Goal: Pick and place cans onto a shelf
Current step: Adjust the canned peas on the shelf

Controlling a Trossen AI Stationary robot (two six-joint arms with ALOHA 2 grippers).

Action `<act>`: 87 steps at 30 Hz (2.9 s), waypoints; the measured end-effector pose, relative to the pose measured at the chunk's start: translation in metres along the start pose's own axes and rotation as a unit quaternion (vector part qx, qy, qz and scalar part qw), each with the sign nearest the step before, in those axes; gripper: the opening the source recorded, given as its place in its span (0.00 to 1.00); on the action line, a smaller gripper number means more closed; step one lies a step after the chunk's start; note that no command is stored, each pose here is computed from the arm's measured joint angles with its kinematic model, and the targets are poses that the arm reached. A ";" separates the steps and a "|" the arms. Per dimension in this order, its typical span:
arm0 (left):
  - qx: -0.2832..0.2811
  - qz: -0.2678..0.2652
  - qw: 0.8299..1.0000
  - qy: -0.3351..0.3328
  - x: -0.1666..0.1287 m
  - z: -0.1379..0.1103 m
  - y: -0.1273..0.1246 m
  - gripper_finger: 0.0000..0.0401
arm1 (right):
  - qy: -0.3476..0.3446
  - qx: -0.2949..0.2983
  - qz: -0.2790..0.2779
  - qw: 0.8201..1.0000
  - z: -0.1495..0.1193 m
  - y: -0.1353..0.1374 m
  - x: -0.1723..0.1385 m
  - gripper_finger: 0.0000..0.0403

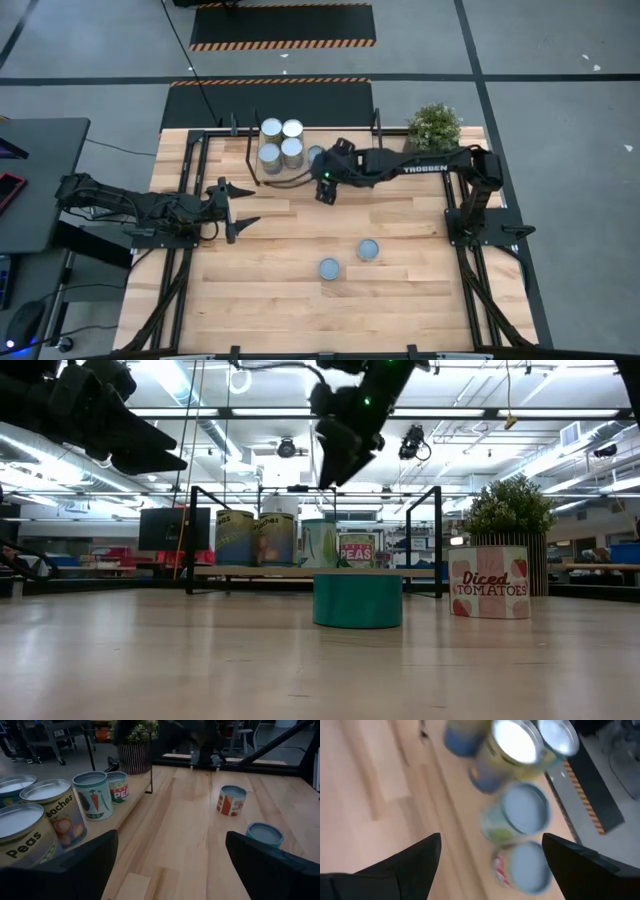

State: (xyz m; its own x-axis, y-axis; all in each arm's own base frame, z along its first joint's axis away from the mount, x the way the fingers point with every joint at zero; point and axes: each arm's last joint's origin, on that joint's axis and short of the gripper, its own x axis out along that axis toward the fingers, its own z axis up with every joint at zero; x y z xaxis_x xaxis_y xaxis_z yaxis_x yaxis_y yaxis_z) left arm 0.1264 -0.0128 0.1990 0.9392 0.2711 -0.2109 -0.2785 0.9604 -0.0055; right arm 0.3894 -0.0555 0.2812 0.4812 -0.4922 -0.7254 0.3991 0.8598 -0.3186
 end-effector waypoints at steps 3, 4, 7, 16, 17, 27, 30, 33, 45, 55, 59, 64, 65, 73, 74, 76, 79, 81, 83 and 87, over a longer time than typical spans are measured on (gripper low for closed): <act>0.000 0.000 1.000 -0.006 0.000 0.001 0.000 0.94 | -0.022 0.000 0.009 1.000 0.003 0.010 -0.002 0.88; -0.001 -0.001 1.000 -0.007 0.000 0.001 0.000 0.94 | -0.031 0.002 0.011 0.999 0.005 0.011 -0.003 0.88; 0.005 0.014 1.000 -0.008 0.000 0.001 0.001 0.94 | -0.046 0.005 0.015 0.999 0.010 0.012 -0.006 0.88; 0.037 0.154 0.987 0.008 0.001 -0.004 0.008 0.94 | -0.068 -0.006 -0.004 0.998 0.032 0.010 -0.034 0.88; 0.049 0.182 0.982 0.013 0.002 -0.005 0.009 0.94 | -0.065 -0.011 -0.016 0.998 0.033 0.010 -0.039 0.88; 0.174 0.281 0.943 0.049 0.028 -0.010 0.004 0.94 | 0.008 -0.025 -0.083 0.996 0.012 0.033 -0.073 0.88; 0.208 0.295 0.930 0.069 0.037 -0.013 0.006 0.93 | 0.039 -0.016 -0.088 0.995 -0.003 0.043 -0.073 0.88; 0.241 0.309 0.915 0.094 0.045 -0.017 0.010 0.93 | 0.054 -0.018 -0.086 0.995 -0.017 0.058 -0.073 0.88; 0.347 0.311 0.875 0.130 0.069 -0.019 0.016 0.93 | 0.041 0.014 -0.118 0.992 -0.066 0.106 -0.076 0.88; 0.354 0.343 0.855 0.160 0.070 -0.028 0.010 0.93 | 0.029 0.022 -0.112 0.993 -0.070 0.115 -0.083 0.88; 0.392 0.360 0.831 0.161 0.064 -0.027 -0.003 0.93 | 0.028 0.021 -0.114 0.993 -0.070 0.115 -0.083 0.88; 0.406 0.366 0.825 0.144 0.055 -0.028 -0.021 0.93 | 0.023 0.017 -0.121 0.992 -0.070 0.114 -0.083 0.88; 0.409 0.361 0.827 0.139 0.053 -0.028 -0.025 0.93 | 0.024 0.016 -0.121 0.992 -0.070 0.114 -0.083 0.88; 0.377 0.251 0.887 0.090 0.050 -0.030 -0.041 0.93 | 0.027 -0.010 -0.136 0.990 -0.072 0.112 -0.081 0.88; 0.369 0.250 0.891 0.089 0.052 -0.029 -0.041 0.93 | 0.028 -0.013 -0.141 0.990 -0.073 0.111 -0.080 0.88; 0.355 0.248 0.898 0.082 0.054 -0.023 -0.041 0.93 | 0.033 -0.018 -0.149 0.988 -0.077 0.110 -0.075 0.88; 0.349 0.242 0.903 0.072 0.058 -0.011 -0.046 0.93 | 0.045 -0.022 -0.159 0.986 -0.088 0.109 -0.065 0.88; 0.356 0.244 0.900 0.070 0.062 -0.003 -0.049 0.93 | 0.053 -0.024 -0.165 0.985 -0.096 0.109 -0.059 0.88; 0.369 0.249 0.892 0.077 0.067 0.001 -0.050 0.93 | 0.060 -0.027 -0.170 0.983 -0.102 0.108 -0.056 0.88; 0.401 0.265 0.870 0.109 0.086 0.002 -0.049 0.93 | 0.068 -0.029 -0.173 0.982 -0.108 0.108 -0.052 0.88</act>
State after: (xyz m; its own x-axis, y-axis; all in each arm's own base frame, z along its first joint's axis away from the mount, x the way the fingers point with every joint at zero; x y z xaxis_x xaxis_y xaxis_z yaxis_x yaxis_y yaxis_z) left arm 0.2210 -0.0360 0.1832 0.6360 0.7556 -0.1566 -0.3489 0.4626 0.8150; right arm 0.3233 0.0780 0.2182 0.2143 -0.7365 -0.6416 0.4729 0.6530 -0.5915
